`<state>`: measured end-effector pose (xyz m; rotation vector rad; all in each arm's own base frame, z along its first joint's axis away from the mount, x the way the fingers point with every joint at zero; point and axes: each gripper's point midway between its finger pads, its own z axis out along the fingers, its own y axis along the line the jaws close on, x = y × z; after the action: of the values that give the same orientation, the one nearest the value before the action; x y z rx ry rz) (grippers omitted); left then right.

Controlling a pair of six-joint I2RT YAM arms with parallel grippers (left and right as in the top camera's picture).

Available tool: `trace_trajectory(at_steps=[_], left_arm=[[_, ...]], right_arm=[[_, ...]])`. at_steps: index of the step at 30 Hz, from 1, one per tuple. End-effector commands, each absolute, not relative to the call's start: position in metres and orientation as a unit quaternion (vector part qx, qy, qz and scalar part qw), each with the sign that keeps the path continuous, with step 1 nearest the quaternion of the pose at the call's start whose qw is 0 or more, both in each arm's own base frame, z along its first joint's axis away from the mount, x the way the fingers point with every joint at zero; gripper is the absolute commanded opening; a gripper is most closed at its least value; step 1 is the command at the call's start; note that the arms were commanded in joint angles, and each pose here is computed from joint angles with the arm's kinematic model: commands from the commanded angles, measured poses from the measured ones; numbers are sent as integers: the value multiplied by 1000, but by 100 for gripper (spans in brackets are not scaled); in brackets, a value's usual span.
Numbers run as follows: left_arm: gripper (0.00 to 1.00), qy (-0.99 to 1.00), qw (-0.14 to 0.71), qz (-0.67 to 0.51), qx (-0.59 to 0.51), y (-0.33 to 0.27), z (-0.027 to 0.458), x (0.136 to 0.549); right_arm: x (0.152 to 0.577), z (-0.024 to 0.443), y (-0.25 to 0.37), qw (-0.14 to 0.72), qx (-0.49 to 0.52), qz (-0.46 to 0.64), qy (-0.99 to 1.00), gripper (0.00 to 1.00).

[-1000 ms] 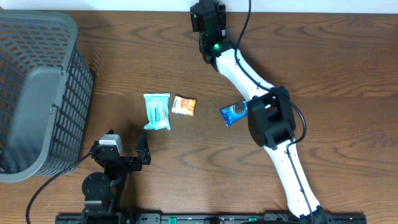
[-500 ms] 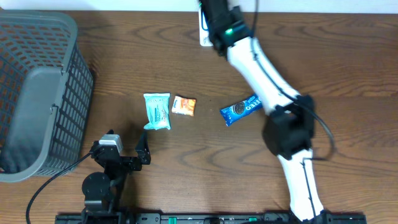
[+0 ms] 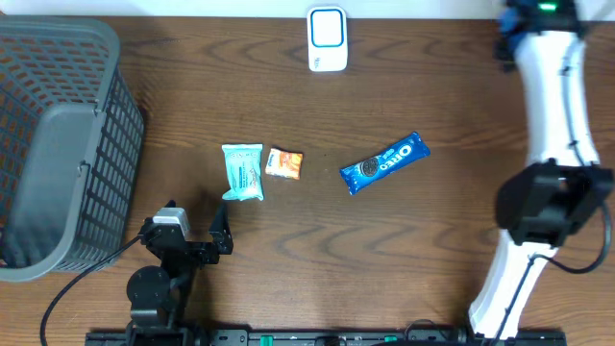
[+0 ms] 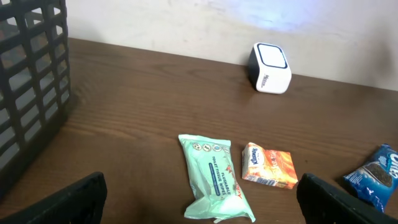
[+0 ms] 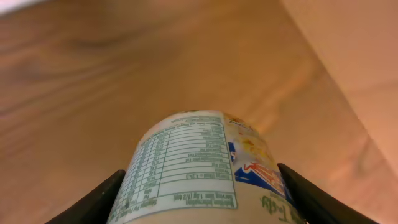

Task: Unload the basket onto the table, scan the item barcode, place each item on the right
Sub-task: 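Carry the bottle to the right edge of the table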

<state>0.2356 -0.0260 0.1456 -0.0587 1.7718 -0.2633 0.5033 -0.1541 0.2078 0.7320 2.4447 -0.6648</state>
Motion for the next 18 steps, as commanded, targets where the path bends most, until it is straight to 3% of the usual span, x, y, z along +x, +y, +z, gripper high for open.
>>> trace_trajectory(at_steps=[1,8,18], left_arm=[[98,784,610,-113,-16,-28,133,234],[98,784,610,-113,-16,-28,133,234],[98,784,610,-113,-16,-28,133,234]], right_arm=[[483,209,-211,249,350,-216,877,55],[447,184,-298,237,456,-136,847,54],[387,93,-358,185,569,-101,795,60]])
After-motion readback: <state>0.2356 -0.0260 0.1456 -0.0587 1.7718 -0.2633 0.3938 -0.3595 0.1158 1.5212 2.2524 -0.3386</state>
